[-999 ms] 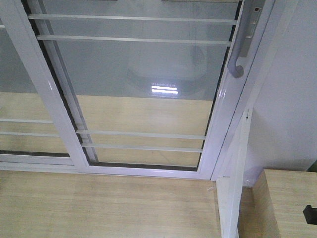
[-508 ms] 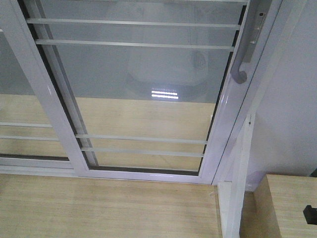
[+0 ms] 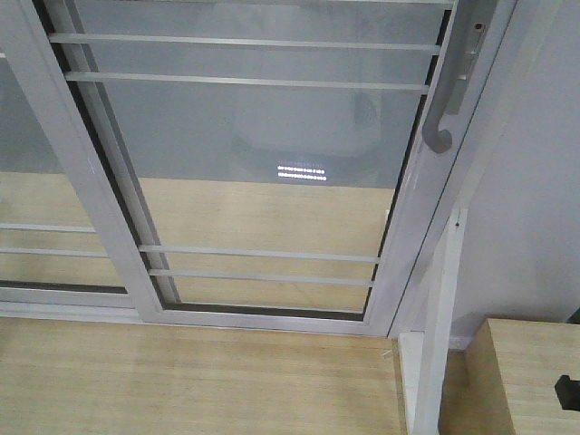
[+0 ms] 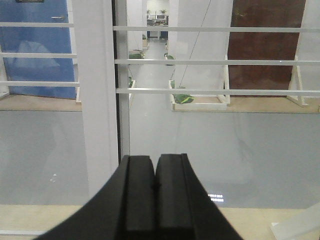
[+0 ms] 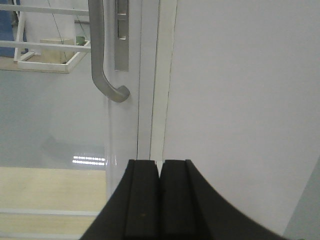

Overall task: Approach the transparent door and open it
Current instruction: 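Position the right gripper beside the silver door handle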

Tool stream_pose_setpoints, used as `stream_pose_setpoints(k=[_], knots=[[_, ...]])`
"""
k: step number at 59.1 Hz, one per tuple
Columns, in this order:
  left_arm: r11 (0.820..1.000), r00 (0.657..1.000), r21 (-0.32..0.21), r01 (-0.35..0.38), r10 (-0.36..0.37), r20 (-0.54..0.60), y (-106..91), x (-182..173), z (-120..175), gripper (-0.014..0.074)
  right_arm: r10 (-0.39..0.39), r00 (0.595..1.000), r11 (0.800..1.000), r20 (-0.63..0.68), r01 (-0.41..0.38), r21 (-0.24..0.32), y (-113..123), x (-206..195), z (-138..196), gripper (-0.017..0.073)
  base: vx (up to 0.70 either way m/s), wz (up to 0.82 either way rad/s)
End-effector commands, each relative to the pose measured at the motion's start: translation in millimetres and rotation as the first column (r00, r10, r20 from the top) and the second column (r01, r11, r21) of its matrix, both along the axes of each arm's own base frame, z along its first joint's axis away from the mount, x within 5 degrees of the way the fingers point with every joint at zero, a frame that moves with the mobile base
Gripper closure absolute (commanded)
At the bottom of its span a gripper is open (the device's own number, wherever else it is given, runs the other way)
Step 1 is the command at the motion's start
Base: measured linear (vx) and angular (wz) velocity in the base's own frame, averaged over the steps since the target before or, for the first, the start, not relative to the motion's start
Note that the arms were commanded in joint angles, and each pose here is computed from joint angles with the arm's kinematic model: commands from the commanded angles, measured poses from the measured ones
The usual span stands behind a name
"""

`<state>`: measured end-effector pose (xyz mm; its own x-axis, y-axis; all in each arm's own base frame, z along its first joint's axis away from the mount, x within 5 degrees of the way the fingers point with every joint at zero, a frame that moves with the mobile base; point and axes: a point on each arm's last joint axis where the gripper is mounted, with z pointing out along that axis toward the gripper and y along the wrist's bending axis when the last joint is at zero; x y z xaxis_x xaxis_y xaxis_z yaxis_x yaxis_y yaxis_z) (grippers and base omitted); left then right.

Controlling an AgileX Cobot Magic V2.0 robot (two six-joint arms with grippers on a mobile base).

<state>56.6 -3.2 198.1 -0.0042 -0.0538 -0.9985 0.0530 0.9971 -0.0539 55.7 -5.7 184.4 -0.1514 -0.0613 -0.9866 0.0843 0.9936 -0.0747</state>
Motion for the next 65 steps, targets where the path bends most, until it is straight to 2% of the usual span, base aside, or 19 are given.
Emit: stream_pose_setpoints(k=[1,13,16,27,33,38,40,48,56,65], knots=[[1.000,0.998,-0.021,0.001,0.000,0.061,0.2,0.2,-2.3,0.0599,0.007,0.996,1.000,0.092,-0.005,-0.027,0.3,0.4,4.6,0.0567,0.00,0.00],[1.000,0.998,-0.019,0.001,0.000,0.065,0.2,0.2,-1.9,0.0599,0.008,0.994,1.000,0.110,-0.006,-0.027,0.4,0.5,6.3,0.0567,0.00,0.00],[1.000,0.997,-0.020,0.000,0.002,0.082,0.3,0.1,-0.3,0.0599,0.010,0.993,0.999,0.116,-0.005,-0.044,0.4,0.5,7.0,0.0567,0.00,0.00],[1.000,0.992,-0.025,-0.003,0.006,0.128,0.7,-0.4,3.9,0.0599,0.017,0.979,0.999,0.201,-0.008,-0.044,1.0,0.4,14.8,0.0567,0.00,0.00],[0.999,0.983,-0.054,-0.001,0.011,0.181,1.2,-1.1,8.8,0.0599,0.021,0.965,0.999,0.261,-0.008,-0.049,1.4,-0.6,23.6,0.0567,0.00,0.00],[0.991,0.961,-0.132,0.012,0.025,0.274,2.5,-3.3,18.5,0.0599,0.021,0.958,0.999,0.286,-0.007,-0.051,1.5,-2.6,34.9,0.0567,0.00,0.00],[0.984,0.951,-0.179,0.026,0.031,0.309,3.1,-4.5,23.3,0.0599,0.021,0.953,0.999,0.301,-0.005,-0.052,1.6,-3.8,40.9,0.0567,0.00,0.00],[0.964,0.907,-0.259,0.068,0.049,0.419,4.8,-8.8,34.4,0.0599,0.020,0.926,0.998,0.377,0.002,-0.059,2.1,-14.5,79.4,0.0567,0.00,0.00],[0.963,0.854,-0.257,0.086,0.061,0.517,6.0,-14.0,45.3,0.0599,0.017,0.901,0.998,0.433,0.011,-0.062,2.9,-29.5,118.1,0.0567,0.00,0.00],[0.967,0.829,-0.233,0.100,0.048,0.557,5.0,-22.0,75.3,0.0599,0.009,0.921,0.998,0.390,0.013,-0.056,2.4,-29.5,145.3,0.0567,0.00,0.00]])
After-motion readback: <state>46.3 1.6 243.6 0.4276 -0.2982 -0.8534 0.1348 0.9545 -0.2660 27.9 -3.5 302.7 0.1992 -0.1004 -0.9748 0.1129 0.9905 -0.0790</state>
